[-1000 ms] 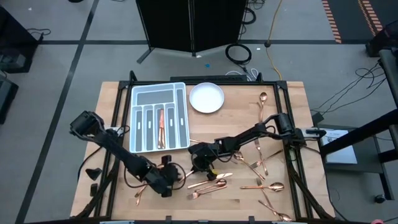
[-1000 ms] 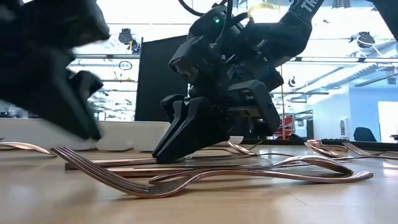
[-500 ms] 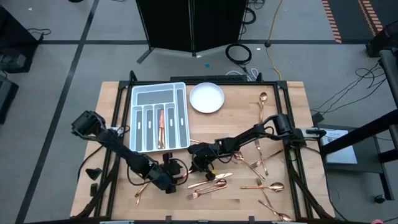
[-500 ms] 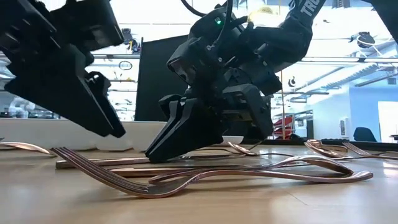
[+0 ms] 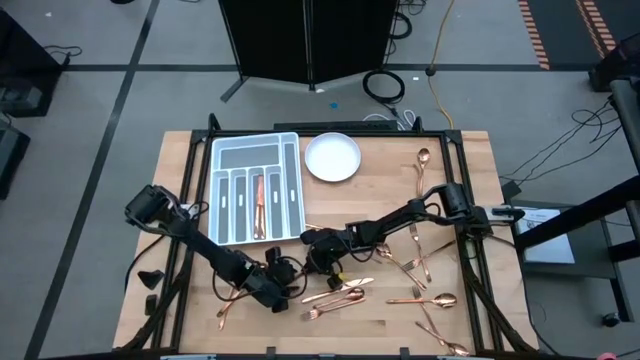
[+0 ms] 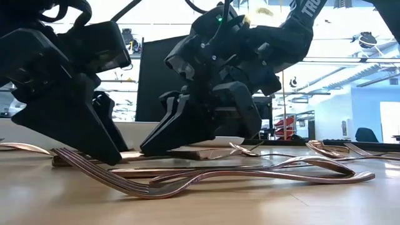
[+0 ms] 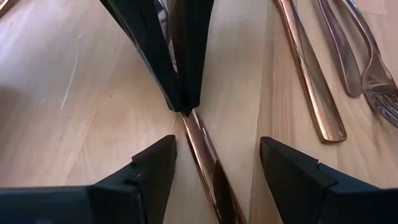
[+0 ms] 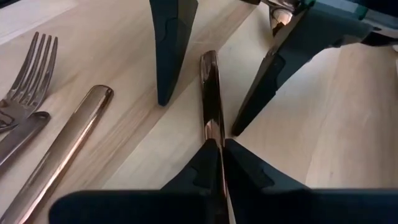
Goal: Sort silverware
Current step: Put the knife on the utensil tray
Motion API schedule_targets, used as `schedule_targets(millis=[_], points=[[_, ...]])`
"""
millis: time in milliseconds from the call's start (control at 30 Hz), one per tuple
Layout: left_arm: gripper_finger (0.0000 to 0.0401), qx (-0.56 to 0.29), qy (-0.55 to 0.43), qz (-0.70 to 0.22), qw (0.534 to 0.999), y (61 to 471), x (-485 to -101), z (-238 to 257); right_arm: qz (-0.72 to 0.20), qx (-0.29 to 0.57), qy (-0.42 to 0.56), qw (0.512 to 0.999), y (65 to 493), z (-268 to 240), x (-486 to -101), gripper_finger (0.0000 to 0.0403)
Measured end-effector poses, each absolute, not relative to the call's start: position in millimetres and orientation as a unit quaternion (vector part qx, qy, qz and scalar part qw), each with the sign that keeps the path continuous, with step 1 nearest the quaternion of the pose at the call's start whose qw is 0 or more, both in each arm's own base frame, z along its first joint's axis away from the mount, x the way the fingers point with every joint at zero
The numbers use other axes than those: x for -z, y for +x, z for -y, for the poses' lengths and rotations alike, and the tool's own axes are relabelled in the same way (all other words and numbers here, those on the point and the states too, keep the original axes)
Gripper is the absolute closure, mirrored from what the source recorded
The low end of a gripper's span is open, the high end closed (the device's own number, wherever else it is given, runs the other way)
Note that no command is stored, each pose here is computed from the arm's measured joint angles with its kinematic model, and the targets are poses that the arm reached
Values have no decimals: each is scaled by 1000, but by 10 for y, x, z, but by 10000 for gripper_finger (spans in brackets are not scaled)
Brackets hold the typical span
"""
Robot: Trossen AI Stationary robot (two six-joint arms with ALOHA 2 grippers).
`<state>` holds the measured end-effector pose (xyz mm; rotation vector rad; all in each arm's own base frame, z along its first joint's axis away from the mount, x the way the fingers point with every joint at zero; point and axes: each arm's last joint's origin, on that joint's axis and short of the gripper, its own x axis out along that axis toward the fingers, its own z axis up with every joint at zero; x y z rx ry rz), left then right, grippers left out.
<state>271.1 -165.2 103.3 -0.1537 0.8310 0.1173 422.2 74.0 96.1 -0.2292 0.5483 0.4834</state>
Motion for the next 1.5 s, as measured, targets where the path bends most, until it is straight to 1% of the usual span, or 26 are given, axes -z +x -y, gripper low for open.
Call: schedule_targets(millis=[367, 433, 600, 933, 1133, 1233, 1300, 1400, 1500], points=[[171, -59, -72, -406, 909, 2707, -1024, 1646, -264, -236, -111, 929, 4227, -741, -969, 385], [176, -60, -71, -407, 909, 2707, -1022, 1644, -263, -236, -112, 929, 4228, -740, -970, 389], [215, -64, -69, -408, 908, 2704, -1018, 1635, -259, -236, -112, 930, 4232, -742, -978, 396], [307, -72, -67, -410, 907, 2709, -1012, 1609, -267, -221, -85, 934, 4244, -656, -979, 394], [362, -71, -70, -409, 907, 2718, -1013, 1599, -289, -220, -82, 928, 4226, -622, -949, 394], [377, -68, -74, -406, 909, 2729, -1023, 1607, -294, -220, -81, 926, 4219, -622, -941, 394], [381, -66, -73, -406, 909, 2728, -1029, 1606, -293, -221, -81, 926, 4215, -631, -967, 394], [382, -67, -73, -406, 909, 2734, -1030, 1593, -284, -221, -82, 929, 4203, -633, -1110, 393], [382, -66, -74, -408, 907, 2738, -1031, 1582, -278, -217, -70, 933, 4181, -630, -1285, 378]])
